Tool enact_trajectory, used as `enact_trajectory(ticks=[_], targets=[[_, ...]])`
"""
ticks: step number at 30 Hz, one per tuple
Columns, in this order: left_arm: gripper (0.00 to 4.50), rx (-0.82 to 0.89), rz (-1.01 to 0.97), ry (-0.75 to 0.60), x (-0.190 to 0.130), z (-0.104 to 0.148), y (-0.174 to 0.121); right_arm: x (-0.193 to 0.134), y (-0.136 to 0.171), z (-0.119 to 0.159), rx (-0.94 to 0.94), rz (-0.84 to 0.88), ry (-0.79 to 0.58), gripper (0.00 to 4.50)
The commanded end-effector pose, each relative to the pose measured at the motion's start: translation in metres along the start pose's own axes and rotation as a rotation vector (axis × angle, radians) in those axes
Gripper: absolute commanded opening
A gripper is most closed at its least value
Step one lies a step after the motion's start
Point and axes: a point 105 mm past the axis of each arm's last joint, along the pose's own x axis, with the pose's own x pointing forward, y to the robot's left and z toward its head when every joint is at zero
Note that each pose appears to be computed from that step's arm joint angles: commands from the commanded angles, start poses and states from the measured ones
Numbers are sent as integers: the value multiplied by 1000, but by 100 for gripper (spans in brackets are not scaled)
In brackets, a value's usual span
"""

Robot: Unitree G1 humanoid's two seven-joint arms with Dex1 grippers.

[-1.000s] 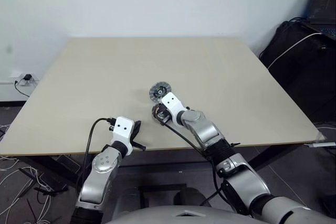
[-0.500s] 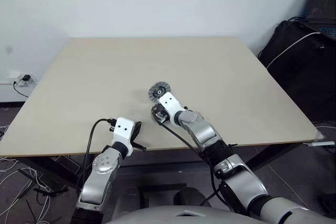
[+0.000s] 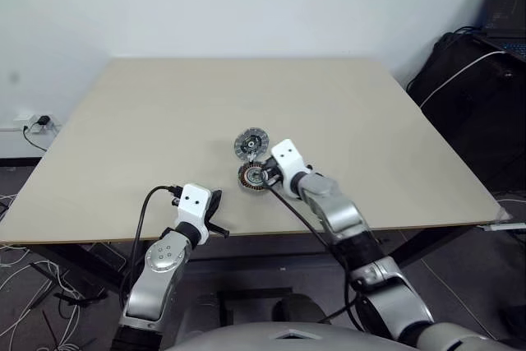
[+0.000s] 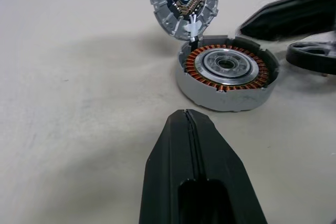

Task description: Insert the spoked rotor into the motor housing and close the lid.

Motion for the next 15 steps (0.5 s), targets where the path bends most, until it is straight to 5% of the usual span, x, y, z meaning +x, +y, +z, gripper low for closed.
enact_trajectory(ticks=[1, 7, 15], targets=[[0, 27, -4, -49, -1, 14, 0, -26, -26, 10, 36, -60, -59, 3], [0, 30, -26, -43, 0, 13, -3, -69, -73, -15, 200, -235, -42, 149], [0, 53, -48, -41, 2, 13, -4, -76, -79, -58, 685, -350, 70, 409]])
